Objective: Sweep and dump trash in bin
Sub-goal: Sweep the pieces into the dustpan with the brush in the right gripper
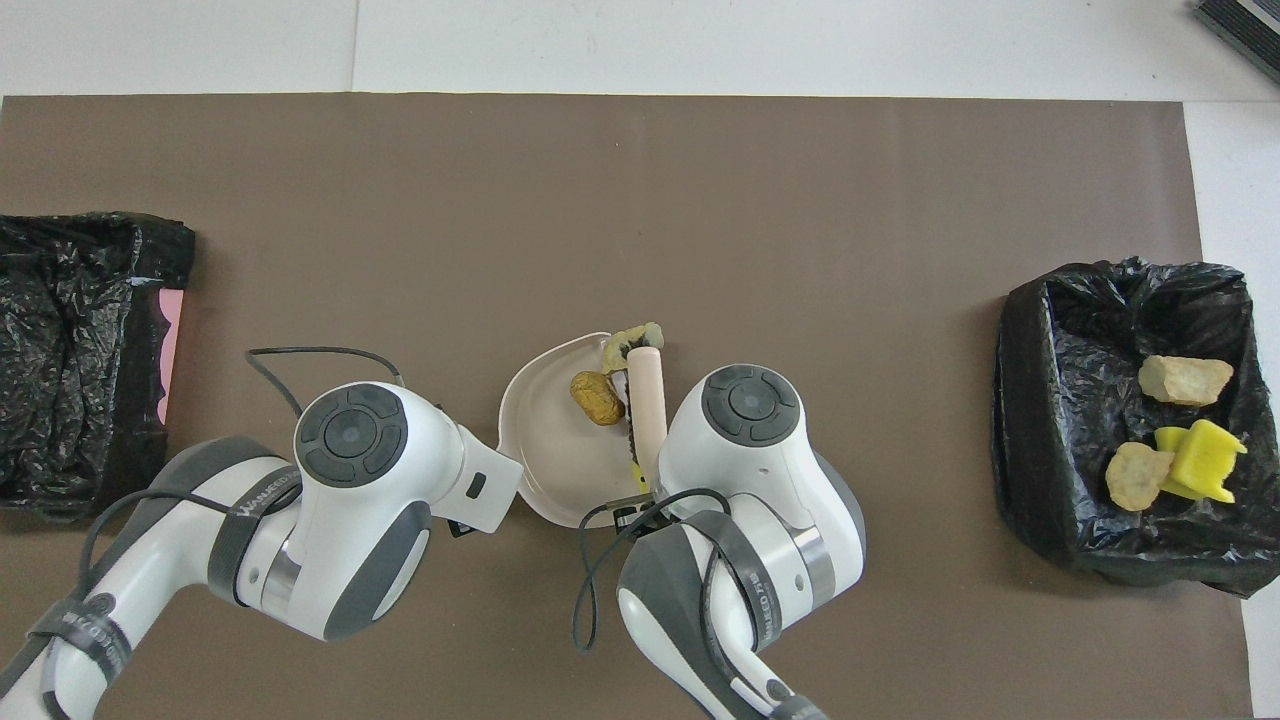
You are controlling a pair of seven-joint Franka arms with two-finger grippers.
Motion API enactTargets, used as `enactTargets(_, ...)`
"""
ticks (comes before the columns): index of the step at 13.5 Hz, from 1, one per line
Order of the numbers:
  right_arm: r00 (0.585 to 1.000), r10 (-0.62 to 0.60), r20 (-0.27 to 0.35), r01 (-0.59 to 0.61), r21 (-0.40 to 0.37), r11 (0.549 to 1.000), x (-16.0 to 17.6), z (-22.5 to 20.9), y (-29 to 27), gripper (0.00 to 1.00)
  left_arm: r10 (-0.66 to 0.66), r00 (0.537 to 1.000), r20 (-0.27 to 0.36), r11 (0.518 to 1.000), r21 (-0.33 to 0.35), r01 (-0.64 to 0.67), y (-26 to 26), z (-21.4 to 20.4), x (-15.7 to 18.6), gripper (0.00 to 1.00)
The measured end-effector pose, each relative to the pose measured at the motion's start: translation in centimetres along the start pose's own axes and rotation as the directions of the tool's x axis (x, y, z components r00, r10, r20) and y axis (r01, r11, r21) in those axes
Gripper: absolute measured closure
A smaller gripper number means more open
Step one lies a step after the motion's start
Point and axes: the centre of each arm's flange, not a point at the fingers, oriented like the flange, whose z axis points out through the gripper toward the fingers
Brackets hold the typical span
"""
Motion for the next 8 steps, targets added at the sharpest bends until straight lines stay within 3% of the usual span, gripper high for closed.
enactTargets(8, 1.0, 0.016, 0.004, -0.014, -0.221, 0.975, 2.6, -3.9, 10.2, 0.74, -0.004, 1.0, 0.0, 1.0, -0.001, 0.004, 0.0, 0.0, 0.0, 0.69)
